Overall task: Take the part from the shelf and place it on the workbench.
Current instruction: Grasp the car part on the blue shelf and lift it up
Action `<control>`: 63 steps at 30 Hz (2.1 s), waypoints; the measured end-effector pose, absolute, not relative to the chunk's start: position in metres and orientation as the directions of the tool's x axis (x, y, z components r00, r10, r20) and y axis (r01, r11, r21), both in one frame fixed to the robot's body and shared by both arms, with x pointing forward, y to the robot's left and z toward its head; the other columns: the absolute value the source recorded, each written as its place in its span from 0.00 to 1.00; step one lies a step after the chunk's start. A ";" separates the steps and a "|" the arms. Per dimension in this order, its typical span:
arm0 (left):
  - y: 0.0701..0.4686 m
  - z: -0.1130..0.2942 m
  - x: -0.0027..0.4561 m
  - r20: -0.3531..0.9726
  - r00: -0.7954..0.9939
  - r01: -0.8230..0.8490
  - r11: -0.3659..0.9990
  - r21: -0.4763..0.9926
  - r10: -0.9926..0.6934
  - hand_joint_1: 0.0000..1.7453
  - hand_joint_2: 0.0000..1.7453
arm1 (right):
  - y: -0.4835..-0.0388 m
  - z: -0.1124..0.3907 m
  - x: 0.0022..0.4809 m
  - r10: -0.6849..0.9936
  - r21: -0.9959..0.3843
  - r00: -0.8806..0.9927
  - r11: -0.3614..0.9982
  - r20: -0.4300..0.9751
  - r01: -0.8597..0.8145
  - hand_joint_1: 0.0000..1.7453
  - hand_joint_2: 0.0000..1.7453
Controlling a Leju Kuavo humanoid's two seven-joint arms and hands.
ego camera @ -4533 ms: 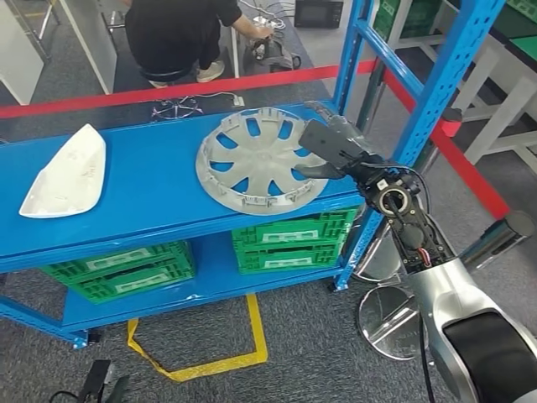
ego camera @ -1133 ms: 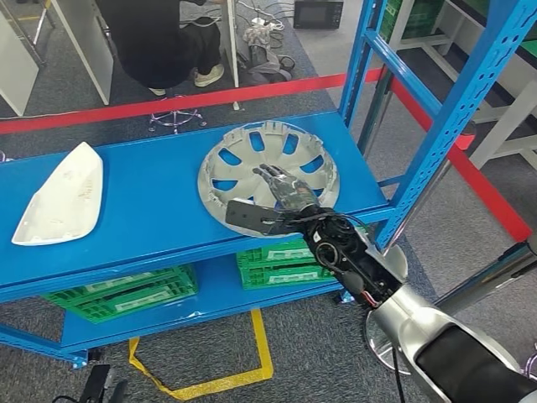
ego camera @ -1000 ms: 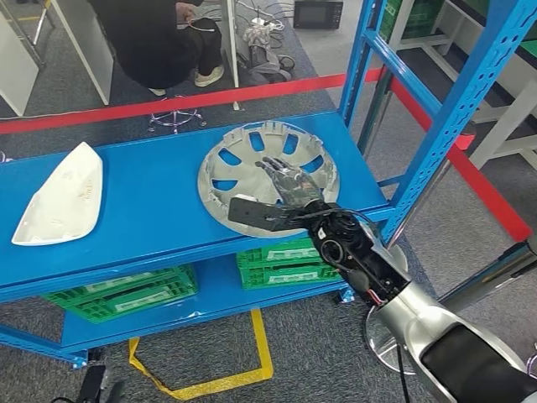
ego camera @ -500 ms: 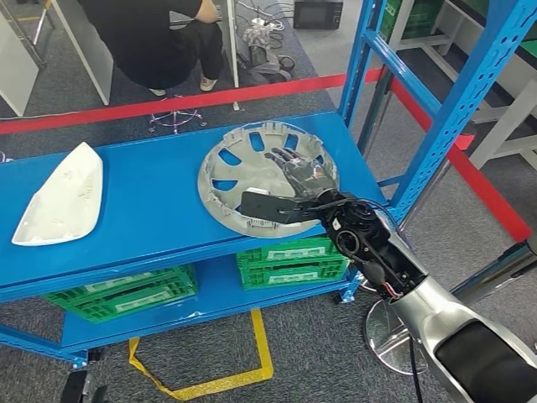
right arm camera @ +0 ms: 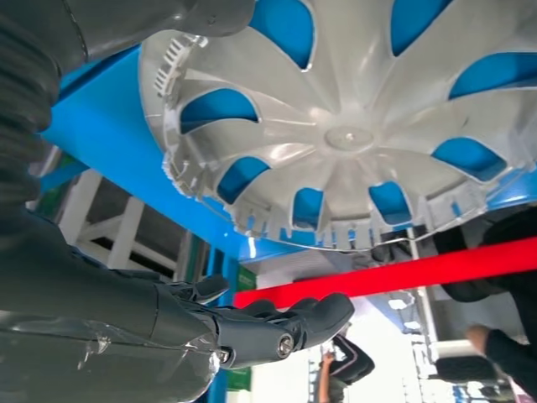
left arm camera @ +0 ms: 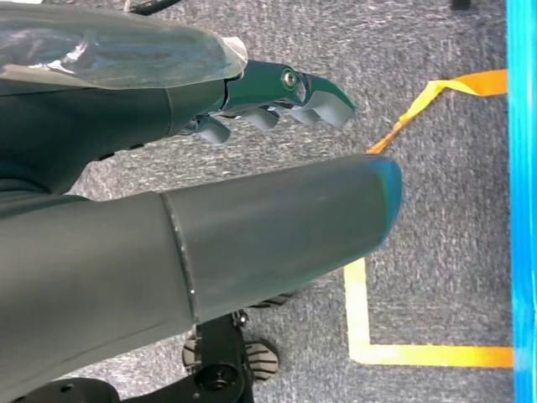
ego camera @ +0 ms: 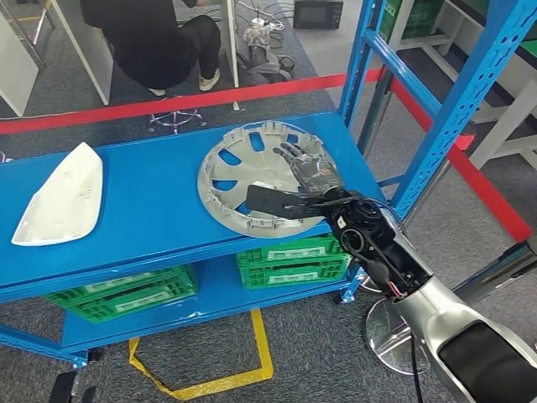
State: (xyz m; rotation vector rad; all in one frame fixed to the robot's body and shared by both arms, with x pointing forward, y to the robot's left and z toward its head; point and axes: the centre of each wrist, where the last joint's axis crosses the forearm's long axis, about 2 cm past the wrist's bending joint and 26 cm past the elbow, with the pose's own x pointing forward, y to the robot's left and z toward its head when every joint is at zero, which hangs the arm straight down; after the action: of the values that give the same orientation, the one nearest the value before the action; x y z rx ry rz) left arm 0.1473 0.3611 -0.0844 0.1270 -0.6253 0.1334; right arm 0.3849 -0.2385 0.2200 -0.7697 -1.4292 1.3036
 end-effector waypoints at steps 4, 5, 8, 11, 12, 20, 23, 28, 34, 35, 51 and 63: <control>0.362 -0.084 0.148 0.587 0.805 -0.166 0.983 0.077 0.090 0.00 0.00 | -0.238 0.223 0.382 0.925 -0.961 -0.278 0.219 0.260 -0.171 0.00 1.00; 0.362 -0.084 0.149 0.587 0.804 -0.167 0.983 0.076 0.091 0.00 0.00 | -0.238 0.223 0.382 0.922 -0.960 -0.282 0.221 0.264 -0.173 0.00 1.00; 0.361 -0.083 0.153 0.587 0.804 -0.174 0.982 0.072 0.099 0.00 0.00 | -0.238 0.224 0.382 0.912 -0.956 -0.302 0.233 0.279 -0.180 0.00 1.00; 0.361 -0.081 0.156 0.590 0.801 -0.177 0.982 0.069 0.103 0.00 0.00 | -0.238 0.226 0.383 0.906 -0.956 -0.315 0.235 0.281 -0.177 0.00 1.00; 0.361 -0.081 0.157 0.591 0.800 -0.178 0.982 0.068 0.104 0.00 0.00 | -0.238 0.226 0.384 0.905 -0.956 -0.317 0.236 0.282 -0.177 0.00 1.00; 0.363 -0.080 0.160 0.594 0.793 -0.212 0.975 0.061 0.135 0.00 0.00 | -0.233 0.217 0.391 0.863 -0.929 -0.361 0.281 0.354 -0.241 0.00 1.00; 0.366 -0.080 0.160 0.595 0.791 -0.222 0.973 0.063 0.142 0.00 0.00 | -0.226 0.204 0.392 0.859 -0.923 -0.365 0.271 0.360 -0.273 0.00 1.00; 0.374 -0.079 0.157 0.594 0.790 -0.241 0.968 0.073 0.151 0.00 0.00 | -0.217 0.182 0.391 0.866 -0.914 -0.355 0.237 0.353 -0.329 0.00 1.00; 0.387 -0.079 0.152 0.592 0.792 -0.255 0.962 0.096 0.151 0.00 0.00 | -0.214 0.168 0.388 0.874 -0.905 -0.339 0.219 0.349 -0.366 0.00 1.00; 0.389 -0.079 0.151 0.591 0.793 -0.257 0.961 0.099 0.151 0.00 0.00 | -0.214 0.166 0.388 0.875 -0.903 -0.336 0.217 0.349 -0.372 0.00 1.00; 0.408 -0.079 0.136 0.569 0.809 -0.268 0.954 0.135 0.147 0.00 0.00 | -0.220 0.149 0.370 0.910 -0.863 -0.293 0.120 0.293 -0.491 0.00 1.00; 0.403 -0.080 0.137 0.566 0.810 -0.270 0.955 0.125 0.155 0.00 0.00 | -0.253 0.172 0.380 0.929 -0.882 -0.319 0.014 0.185 -0.471 0.00 1.00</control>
State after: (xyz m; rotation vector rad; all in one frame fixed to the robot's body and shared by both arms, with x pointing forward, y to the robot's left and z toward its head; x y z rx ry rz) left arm 0.1372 0.4032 -0.0802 0.2036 -0.5852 0.2288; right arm 0.3797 -0.2528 0.1722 -0.5763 -1.1317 1.5734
